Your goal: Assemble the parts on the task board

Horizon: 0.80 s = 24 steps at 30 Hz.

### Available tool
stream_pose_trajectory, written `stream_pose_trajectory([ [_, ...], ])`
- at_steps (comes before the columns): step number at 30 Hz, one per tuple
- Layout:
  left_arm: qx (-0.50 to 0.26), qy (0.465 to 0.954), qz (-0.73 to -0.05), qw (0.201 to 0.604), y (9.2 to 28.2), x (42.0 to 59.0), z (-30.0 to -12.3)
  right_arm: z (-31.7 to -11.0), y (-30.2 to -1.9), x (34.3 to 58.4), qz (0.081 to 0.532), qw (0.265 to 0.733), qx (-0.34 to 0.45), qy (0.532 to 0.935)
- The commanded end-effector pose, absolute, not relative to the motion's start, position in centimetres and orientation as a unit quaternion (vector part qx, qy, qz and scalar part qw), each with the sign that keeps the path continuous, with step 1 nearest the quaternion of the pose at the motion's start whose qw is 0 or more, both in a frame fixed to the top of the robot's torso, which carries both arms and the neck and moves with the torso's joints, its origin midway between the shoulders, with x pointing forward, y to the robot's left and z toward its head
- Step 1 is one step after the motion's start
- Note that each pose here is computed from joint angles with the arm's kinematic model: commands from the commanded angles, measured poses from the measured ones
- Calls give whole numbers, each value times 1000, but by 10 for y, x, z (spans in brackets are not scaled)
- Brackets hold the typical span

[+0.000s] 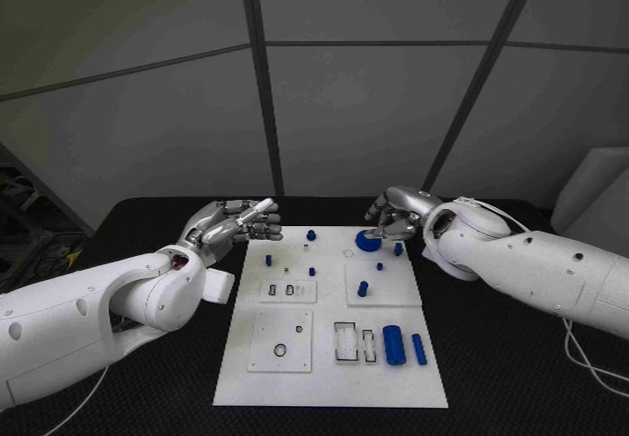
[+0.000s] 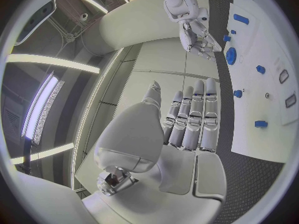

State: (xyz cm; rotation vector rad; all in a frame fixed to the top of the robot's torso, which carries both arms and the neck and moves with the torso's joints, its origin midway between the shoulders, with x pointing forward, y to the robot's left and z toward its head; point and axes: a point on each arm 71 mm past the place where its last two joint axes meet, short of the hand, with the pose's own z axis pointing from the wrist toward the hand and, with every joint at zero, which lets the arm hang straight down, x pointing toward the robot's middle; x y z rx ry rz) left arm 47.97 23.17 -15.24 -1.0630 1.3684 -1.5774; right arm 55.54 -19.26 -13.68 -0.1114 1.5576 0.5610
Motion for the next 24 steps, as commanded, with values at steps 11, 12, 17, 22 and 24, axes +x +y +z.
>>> stream_pose_trajectory([
  [11, -416, 528, -616, 410, 255, 489, -149, -147, -223, 559, 221, 627, 34, 746],
  [12, -416, 528, -616, 411, 256, 490, -149, -148, -221, 560, 217, 626, 31, 748],
  [17, -417, 528, -614, 413, 260, 492, -149, -150, -212, 564, 204, 627, 16, 752],
  [22, -418, 528, -613, 413, 261, 493, -149, -152, -206, 568, 194, 629, 7, 753],
  [24, -418, 528, -613, 413, 261, 493, -150, -152, -203, 569, 193, 629, 5, 753],
])
